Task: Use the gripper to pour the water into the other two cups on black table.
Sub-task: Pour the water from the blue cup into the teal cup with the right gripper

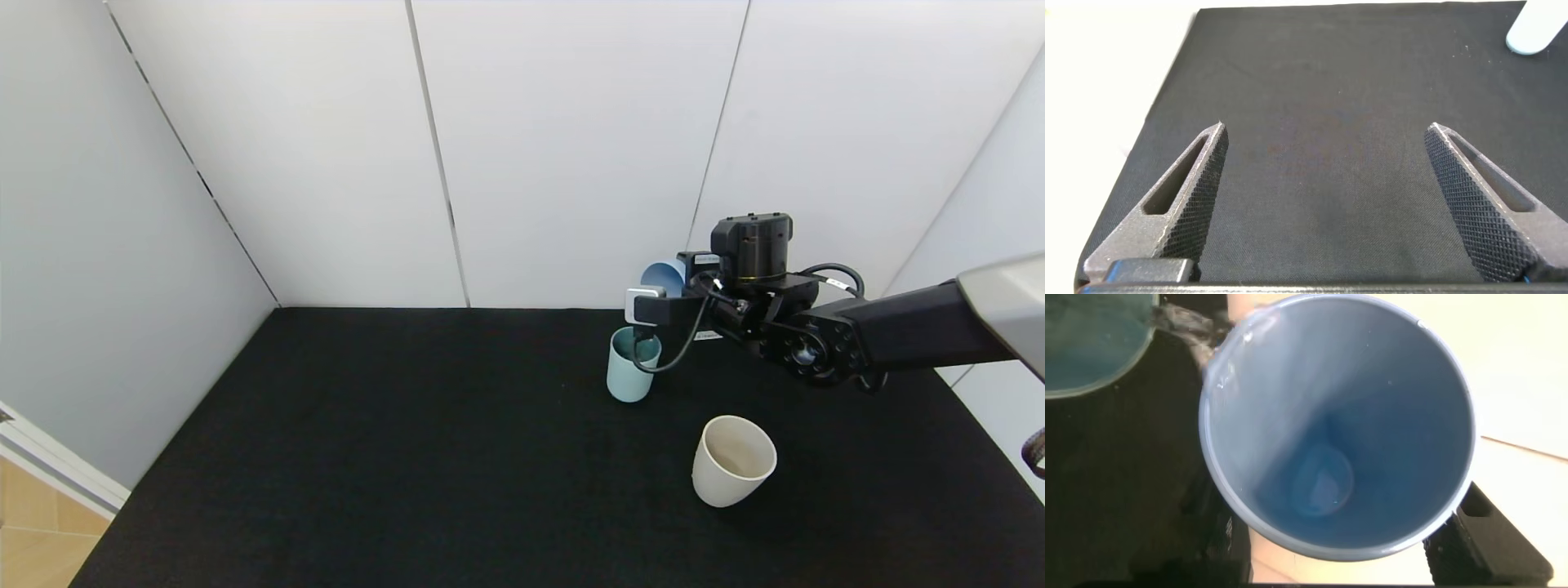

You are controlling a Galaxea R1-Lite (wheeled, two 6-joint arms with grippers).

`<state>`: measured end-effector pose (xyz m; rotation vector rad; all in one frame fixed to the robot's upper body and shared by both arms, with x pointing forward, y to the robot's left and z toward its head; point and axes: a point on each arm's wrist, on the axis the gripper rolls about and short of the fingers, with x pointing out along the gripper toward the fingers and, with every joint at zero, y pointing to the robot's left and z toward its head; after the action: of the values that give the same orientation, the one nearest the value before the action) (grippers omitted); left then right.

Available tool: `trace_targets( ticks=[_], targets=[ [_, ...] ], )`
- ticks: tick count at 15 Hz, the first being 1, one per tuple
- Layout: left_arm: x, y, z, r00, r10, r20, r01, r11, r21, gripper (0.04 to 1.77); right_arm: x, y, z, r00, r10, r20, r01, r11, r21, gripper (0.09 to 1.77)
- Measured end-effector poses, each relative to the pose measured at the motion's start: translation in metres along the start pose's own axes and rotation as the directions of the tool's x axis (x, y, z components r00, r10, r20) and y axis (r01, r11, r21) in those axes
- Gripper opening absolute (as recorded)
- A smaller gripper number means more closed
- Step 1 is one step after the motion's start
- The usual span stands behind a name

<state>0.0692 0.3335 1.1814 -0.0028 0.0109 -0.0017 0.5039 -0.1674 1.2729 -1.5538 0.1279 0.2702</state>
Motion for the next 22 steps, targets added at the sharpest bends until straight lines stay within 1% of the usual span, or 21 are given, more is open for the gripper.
trace_targets(
  ticks=[14,18,19,22],
  targets=[
    [0.0000,0.0000,0.0000,1.000,0.000,0.000,0.000,1.000,0.000,1.72,0.0005,0.0011,0.0010,1.000,0.001,0.004,-0.001,1.000,-0.004,1.27],
    [0.0000,0.0000,0.0000,1.000,0.000,0.000,0.000,1.000,0.001,1.72,0.0006,0.0008,0.0005,1.000,-0.003,0.011,0.003,1.000,0.009,1.27],
    [0.0000,0.0000,0.0000,1.000,0.000,0.000,0.000,1.000,0.000,1.72,0.0010,0.0004,-0.0009,1.000,-0.005,0.008,0.005,1.000,0.024,1.27],
    [0.0000,0.0000,0.0000,1.000,0.000,0.000,0.000,1.000,0.000,1.72,0.0005,0.0003,-0.0003,1.000,-0.001,0.010,0.000,0.991,0.137,1.27]
  ],
)
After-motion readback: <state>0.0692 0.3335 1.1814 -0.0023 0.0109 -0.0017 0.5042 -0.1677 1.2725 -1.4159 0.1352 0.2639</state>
